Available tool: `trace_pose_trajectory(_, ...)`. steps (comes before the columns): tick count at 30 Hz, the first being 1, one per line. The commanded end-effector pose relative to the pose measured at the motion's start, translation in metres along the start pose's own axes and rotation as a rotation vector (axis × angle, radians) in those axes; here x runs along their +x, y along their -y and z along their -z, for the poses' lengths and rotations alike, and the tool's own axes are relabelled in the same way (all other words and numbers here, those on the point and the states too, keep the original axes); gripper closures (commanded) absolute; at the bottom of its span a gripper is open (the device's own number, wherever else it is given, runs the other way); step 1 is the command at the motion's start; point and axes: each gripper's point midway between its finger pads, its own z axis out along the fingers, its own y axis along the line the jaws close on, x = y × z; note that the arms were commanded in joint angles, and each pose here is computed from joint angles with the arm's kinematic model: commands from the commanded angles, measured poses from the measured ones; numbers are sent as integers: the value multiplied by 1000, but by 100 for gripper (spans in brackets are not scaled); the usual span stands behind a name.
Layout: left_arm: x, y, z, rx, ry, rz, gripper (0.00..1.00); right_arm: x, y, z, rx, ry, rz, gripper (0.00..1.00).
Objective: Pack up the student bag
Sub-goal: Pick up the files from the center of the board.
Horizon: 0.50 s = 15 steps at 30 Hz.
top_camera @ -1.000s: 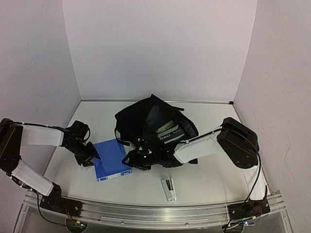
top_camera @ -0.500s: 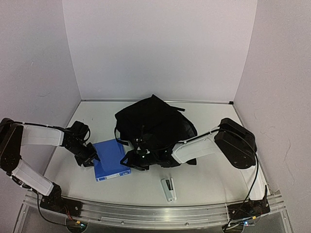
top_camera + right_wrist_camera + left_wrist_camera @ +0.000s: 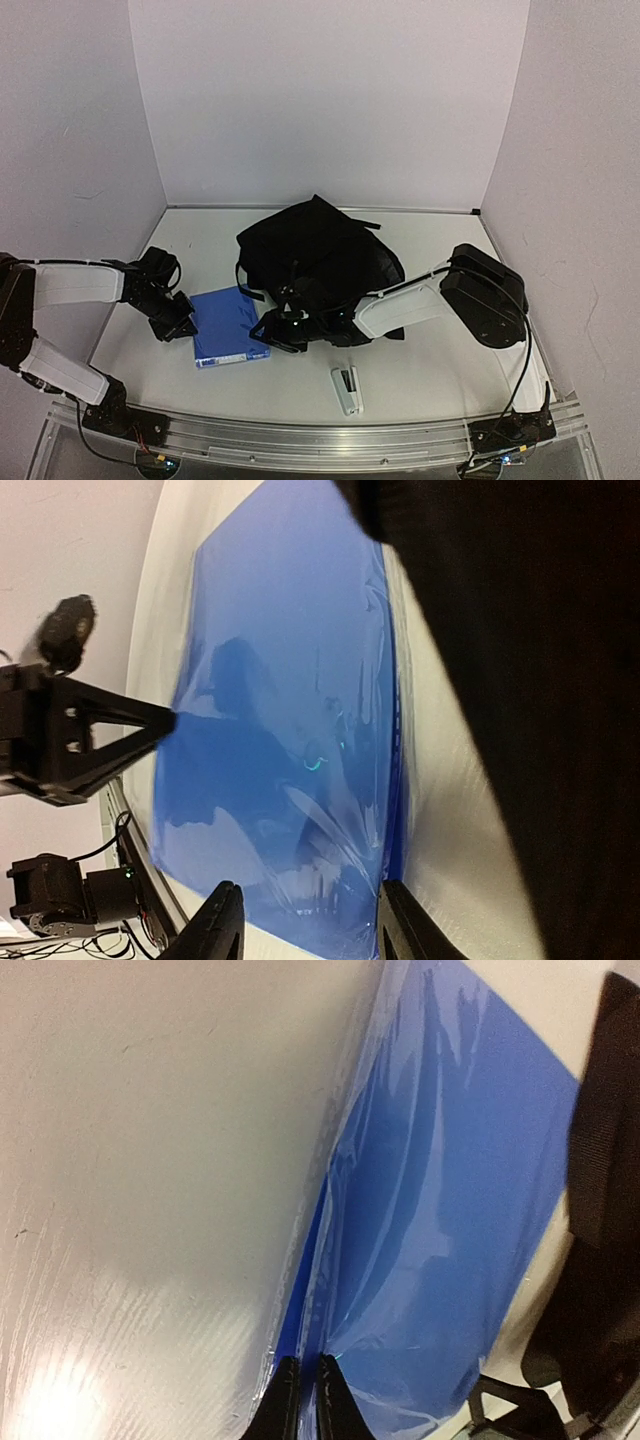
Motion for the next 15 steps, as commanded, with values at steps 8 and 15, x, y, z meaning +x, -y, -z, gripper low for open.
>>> trace_pose_trajectory(8,0,32,54,234,114,-55,100,-25,-38,41,-58,133,-4,48)
trace_pose_trajectory(15,-12,45,97,336,238,-10,100,-46,-63,87,-101,242,-62,23)
